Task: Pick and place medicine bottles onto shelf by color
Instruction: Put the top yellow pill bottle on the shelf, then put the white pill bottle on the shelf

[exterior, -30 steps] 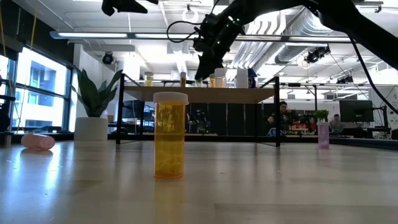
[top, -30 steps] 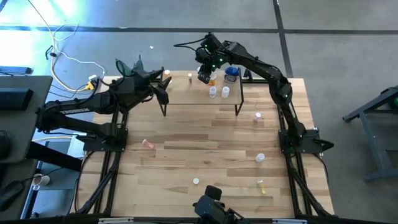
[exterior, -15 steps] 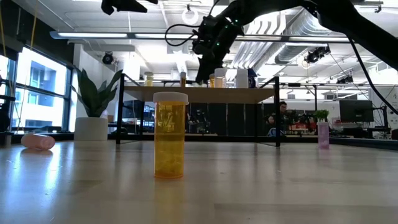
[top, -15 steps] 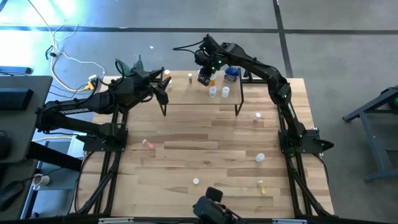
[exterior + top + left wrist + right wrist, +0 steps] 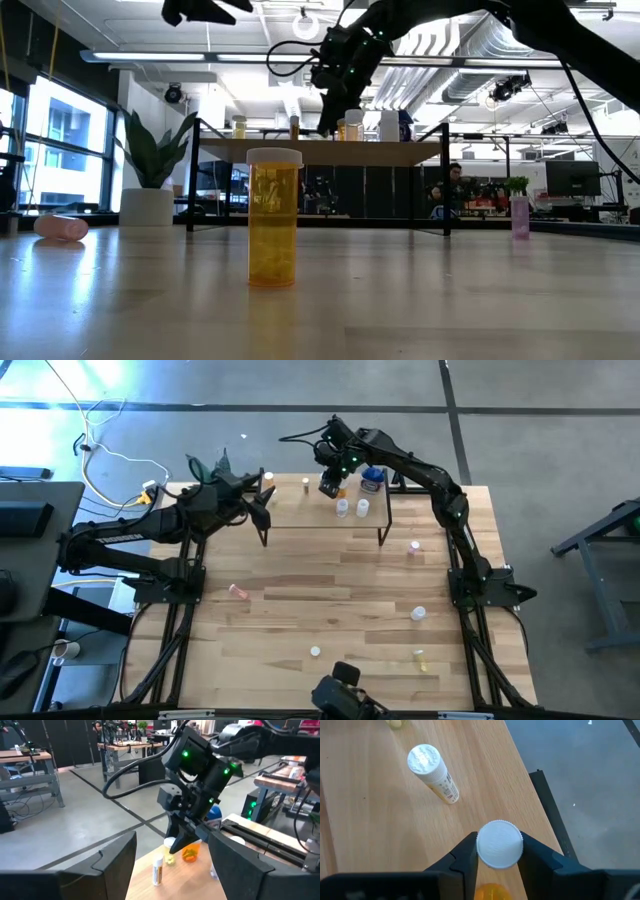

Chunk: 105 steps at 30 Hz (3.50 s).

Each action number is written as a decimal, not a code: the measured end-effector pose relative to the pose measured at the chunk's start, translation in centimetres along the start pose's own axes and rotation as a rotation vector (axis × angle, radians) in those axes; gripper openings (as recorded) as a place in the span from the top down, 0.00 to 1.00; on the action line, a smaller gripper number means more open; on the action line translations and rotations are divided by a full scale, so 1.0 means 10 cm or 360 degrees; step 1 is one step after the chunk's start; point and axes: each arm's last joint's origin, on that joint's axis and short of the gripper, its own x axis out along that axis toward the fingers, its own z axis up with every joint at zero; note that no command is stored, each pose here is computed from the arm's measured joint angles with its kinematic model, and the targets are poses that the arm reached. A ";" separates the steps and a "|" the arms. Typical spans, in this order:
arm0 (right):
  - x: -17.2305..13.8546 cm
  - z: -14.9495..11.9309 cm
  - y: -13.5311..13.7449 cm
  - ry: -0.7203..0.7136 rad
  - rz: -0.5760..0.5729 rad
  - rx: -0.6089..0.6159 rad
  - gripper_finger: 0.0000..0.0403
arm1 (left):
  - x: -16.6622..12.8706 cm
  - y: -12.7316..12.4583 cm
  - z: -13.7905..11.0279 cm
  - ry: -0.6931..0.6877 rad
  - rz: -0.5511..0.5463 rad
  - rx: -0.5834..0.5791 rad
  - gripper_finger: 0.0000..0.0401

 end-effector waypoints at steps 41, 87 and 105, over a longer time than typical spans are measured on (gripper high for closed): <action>-0.56 0.12 0.10 -0.0251 -0.0037 0.0038 0.47 | -0.01 0.03 -0.10 0.0147 0.0037 0.0105 0.41; -2.22 -0.58 1.41 -0.0005 -0.0330 -0.0017 0.48 | -0.47 0.26 -0.03 0.0184 -0.0524 0.0257 0.41; -2.35 -1.88 1.45 0.0012 -0.0270 0.0531 0.51 | -0.47 0.26 -0.03 0.0183 -0.0507 0.0258 0.41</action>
